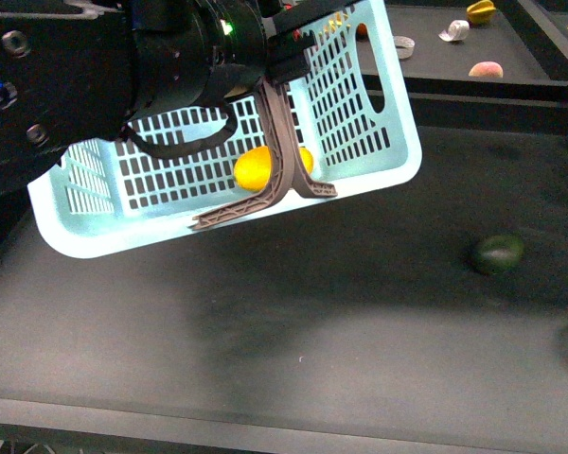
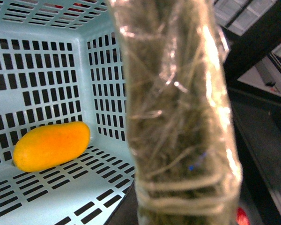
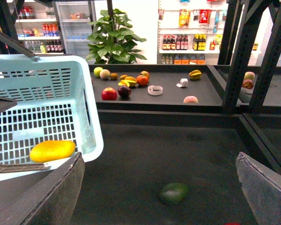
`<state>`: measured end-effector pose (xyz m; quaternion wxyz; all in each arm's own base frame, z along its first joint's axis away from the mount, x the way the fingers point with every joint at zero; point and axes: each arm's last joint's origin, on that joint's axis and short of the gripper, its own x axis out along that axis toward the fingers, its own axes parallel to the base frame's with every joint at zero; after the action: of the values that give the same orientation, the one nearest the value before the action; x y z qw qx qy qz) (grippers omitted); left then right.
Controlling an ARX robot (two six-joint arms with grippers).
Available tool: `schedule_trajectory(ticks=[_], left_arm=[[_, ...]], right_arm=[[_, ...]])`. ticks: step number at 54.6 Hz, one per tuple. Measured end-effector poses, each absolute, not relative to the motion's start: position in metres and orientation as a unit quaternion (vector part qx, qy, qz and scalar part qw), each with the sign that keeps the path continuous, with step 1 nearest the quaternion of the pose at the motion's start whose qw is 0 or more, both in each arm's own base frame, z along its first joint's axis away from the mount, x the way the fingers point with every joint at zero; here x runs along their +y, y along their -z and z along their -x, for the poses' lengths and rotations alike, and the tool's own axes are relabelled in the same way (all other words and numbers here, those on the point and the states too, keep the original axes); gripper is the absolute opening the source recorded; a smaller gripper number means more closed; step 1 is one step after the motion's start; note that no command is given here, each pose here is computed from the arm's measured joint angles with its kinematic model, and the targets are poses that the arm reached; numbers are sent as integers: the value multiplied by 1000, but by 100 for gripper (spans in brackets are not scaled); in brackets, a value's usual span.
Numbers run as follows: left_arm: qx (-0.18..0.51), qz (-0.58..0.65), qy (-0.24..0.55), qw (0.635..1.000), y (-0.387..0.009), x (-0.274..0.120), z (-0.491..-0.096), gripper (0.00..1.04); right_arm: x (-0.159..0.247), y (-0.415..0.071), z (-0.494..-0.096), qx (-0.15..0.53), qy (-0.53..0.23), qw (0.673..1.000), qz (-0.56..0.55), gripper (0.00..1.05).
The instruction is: Pick mango with right arm and hold basket with left
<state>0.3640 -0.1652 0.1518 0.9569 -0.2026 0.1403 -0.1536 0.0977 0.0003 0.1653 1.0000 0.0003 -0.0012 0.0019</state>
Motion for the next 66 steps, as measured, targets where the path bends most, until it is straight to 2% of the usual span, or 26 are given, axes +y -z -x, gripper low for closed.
schedule_trajectory(ticks=[10,17,30,38,53,62,66], left_arm=[[149,298,63,941,-145,-150,-406,5],[140,362,-28,921,-140,-124,-436,5],[107,449,-143,876,-127,-84,-461,5],[99,491,-178,847,-114,-66,-470,5],[97,578,-252,770,-99,-32,-487,5],[101,601,-262,748,-99,-26,-494,5],[103,607,-257,745,-100,-25,-497,15]], right_arm=[[0,-165,-98,-1,-2,1000,0,96],[0,-165,-98,-1,-2,1000,0,96],[0,-165,-98,-2,-2,1000,0,96],[0,-165,-98,-2,-2,1000,0,96],[0,-165,-98,-2,-2,1000,0,96],[0,-165,-98,-2,-2,1000,0,96],[0,-165,-98,-2,-2,1000,0,96]])
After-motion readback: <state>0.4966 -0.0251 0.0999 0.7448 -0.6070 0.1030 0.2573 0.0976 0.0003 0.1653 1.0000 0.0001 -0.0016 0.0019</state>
